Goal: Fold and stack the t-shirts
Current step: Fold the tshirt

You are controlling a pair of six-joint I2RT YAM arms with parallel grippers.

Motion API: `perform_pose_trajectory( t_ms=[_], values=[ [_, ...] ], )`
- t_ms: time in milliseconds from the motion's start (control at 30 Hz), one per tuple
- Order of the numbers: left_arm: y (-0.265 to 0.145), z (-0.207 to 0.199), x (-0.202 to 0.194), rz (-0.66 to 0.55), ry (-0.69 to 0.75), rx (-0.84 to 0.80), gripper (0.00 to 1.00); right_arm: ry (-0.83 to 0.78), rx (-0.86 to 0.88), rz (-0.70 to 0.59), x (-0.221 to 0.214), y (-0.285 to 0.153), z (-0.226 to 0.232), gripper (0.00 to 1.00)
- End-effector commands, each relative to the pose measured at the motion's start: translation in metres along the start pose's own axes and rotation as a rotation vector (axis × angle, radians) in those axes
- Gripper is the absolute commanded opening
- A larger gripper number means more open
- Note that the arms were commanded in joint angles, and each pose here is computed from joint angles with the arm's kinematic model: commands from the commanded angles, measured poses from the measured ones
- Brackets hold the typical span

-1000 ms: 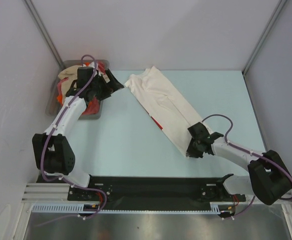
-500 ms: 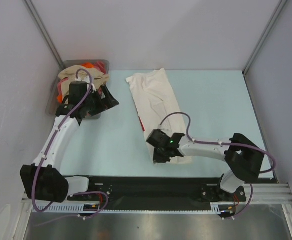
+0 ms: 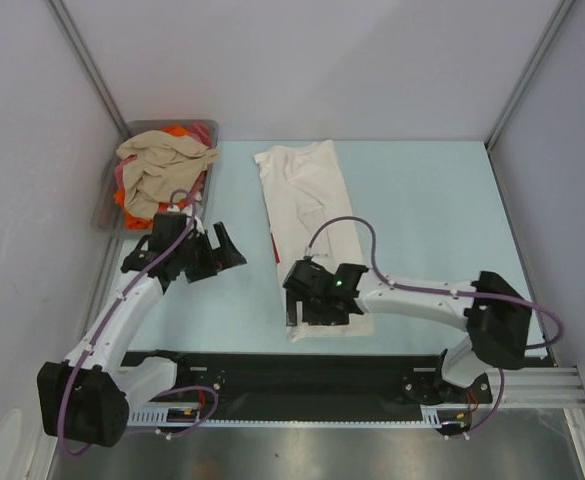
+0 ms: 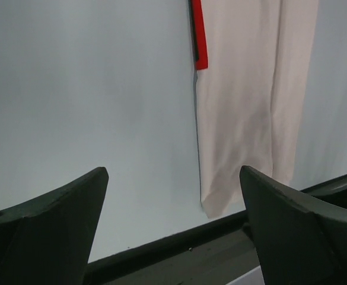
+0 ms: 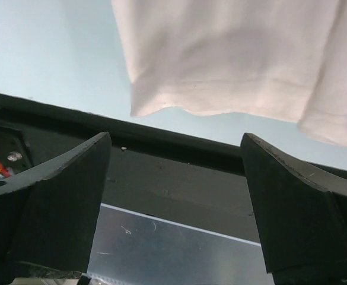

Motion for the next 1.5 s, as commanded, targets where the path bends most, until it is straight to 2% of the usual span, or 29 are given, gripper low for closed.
perform_pose_trajectory(
  t_ms=[0, 100, 133, 167, 367, 500, 600, 733, 967, 1167, 1300, 1333, 1467],
  values=[
    [0.0, -0.01, -0.021, 0.021, 0.017, -0.056, 0.98, -0.005, -0.048, -0.094, 0.008, -0.029, -0.038, 0.94],
    [0.005, -0.016, -0.045, 0.082, 0.039, -0.07, 0.96, 0.11, -0.03, -0.118, 0.01, -0.031, -0.068, 0.9],
    [0.01, -0.012, -0.056, 0.109, 0.04, -0.069, 0.95, 0.14, -0.032, -0.085, -0.004, -0.02, -0.083, 0.85],
    [0.011, -0.012, -0.061, 0.117, 0.038, -0.079, 0.92, 0.196, -0.007, -0.109, 0.0, -0.025, -0.094, 0.84],
    [0.029, -0.006, -0.105, 0.233, 0.017, -0.119, 0.86, 0.309, 0.013, -0.089, -0.026, -0.017, -0.133, 0.8],
    [0.037, -0.005, -0.125, 0.282, 0.011, -0.123, 0.85, 0.345, 0.03, -0.078, -0.037, -0.014, -0.144, 0.77],
    [0.043, -0.004, -0.149, 0.361, -0.003, -0.154, 0.84, 0.354, 0.017, -0.071, -0.043, -0.009, -0.152, 0.69],
    [0.051, 0.001, -0.164, 0.397, -0.022, -0.158, 0.81, 0.371, 0.039, -0.072, -0.047, 0.002, -0.158, 0.59],
    [0.055, 0.0, -0.172, 0.414, -0.022, -0.147, 0.78, 0.394, 0.058, -0.058, -0.052, 0.02, -0.166, 0.55],
    [0.061, 0.005, -0.183, 0.445, -0.022, -0.118, 0.71, 0.401, 0.062, -0.054, -0.052, 0.022, -0.169, 0.48],
    [0.063, 0.003, -0.185, 0.448, -0.014, -0.11, 0.66, 0.408, 0.058, -0.052, -0.054, 0.023, -0.173, 0.32],
    [0.064, 0.003, -0.186, 0.45, -0.011, -0.107, 0.65, 0.411, 0.055, -0.049, -0.055, 0.024, -0.174, 0.22],
    [0.066, 0.003, -0.187, 0.452, -0.009, -0.091, 0.63, 0.416, 0.052, -0.043, -0.06, 0.026, -0.177, 0.06]
  ],
)
Point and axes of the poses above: each gripper's point midway between its finger pads, its own y axis out along the fingers, its own z axis along the line the jaws close on, x = y × z, the point moved 3 cm from there along -y, back along the fingers, and after that the axes turned 10 degrees about -y, right-handed, at the moved point
